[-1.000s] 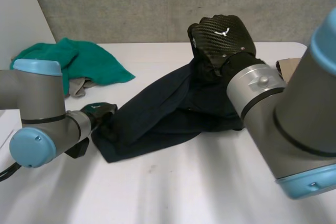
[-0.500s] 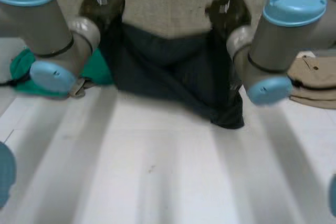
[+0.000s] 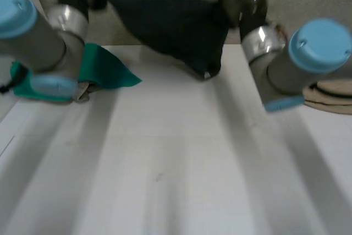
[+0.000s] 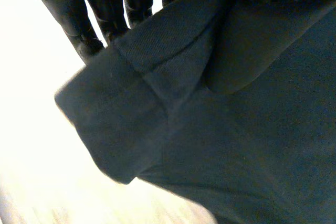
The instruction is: Fold the laundry.
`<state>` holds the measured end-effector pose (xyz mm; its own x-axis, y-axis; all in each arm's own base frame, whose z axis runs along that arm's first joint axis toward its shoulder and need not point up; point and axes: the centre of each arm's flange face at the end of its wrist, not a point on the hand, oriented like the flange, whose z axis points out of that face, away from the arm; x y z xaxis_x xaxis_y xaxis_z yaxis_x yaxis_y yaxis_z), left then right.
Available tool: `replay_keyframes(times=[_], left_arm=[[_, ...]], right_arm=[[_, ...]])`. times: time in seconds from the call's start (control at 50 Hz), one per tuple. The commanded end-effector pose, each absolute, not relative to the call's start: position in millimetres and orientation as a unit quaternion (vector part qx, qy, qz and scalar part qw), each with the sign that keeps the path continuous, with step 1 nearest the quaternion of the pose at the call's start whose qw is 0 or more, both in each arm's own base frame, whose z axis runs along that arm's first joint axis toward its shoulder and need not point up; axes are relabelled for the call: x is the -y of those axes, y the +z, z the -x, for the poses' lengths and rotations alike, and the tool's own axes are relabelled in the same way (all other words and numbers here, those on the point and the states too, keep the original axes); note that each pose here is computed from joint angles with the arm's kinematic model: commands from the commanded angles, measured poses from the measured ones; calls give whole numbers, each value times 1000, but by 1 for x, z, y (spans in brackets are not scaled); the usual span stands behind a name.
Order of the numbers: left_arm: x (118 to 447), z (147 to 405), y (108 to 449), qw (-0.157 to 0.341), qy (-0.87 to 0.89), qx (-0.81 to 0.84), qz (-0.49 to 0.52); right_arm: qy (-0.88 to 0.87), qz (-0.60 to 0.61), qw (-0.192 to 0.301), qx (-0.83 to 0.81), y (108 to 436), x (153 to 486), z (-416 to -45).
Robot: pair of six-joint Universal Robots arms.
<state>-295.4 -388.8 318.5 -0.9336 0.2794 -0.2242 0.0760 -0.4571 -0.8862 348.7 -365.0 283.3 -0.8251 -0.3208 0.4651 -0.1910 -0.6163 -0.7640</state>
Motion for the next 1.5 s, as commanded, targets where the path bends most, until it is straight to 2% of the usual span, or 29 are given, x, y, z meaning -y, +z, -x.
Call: replay_keyframes(times=[0.02, 0.1, 0.24, 0.34, 0.46, 0.64, 0.9, 1.04, 1.14, 1.18, 1.2, 1.22, 1.26, 1.28, 1.38, 1.44, 1.5], left_arm=[[349, 294, 210, 59, 724, 640, 251], [329, 283, 183, 21, 676, 673, 298], [298, 278, 189, -14, 646, 676, 355], [300, 273, 192, -19, 640, 682, 354], [304, 274, 225, -4, 652, 682, 332], [294, 291, 268, 40, 652, 688, 317], [280, 301, 318, 69, 662, 685, 297], [281, 296, 320, 69, 652, 701, 281], [284, 280, 314, 57, 634, 723, 268], [284, 275, 312, 53, 627, 729, 267], [283, 269, 308, 52, 616, 739, 268], [282, 266, 306, 51, 610, 744, 269], [279, 260, 301, 49, 593, 757, 271], [275, 254, 296, 49, 574, 769, 278], [247, 246, 273, 58, 484, 801, 347], [221, 244, 253, 66, 402, 811, 420], [201, 243, 239, 74, 344, 809, 470]], right_arm=[[-729, 388, 43, -562, 179, 331, -340], [-675, 434, 30, -596, 156, 308, -332], [-607, 433, 39, -665, 166, 282, -315], [-557, 362, 75, -744, 168, 272, -301], [-508, 246, 145, -812, 157, 261, -292], [-501, 196, 186, -822, 144, 242, -303], [-593, 130, 135, -783, 129, 263, -336], [-611, 94, 120, -777, 130, 279, -344], [-615, 93, 83, -779, 148, 294, -323], [-625, 106, 71, -770, 168, 300, -313], [-642, 136, 55, -753, 195, 308, -301], [-648, 161, 47, -743, 207, 310, -296], [-655, 222, 26, -722, 228, 311, -287], [-649, 293, 1, -702, 243, 306, -280], [-518, 496, -52, -695, 247, 267, -256], [-399, 573, -42, -715, 233, 237, -243], [-354, 600, -33, -717, 228, 223, -240]])
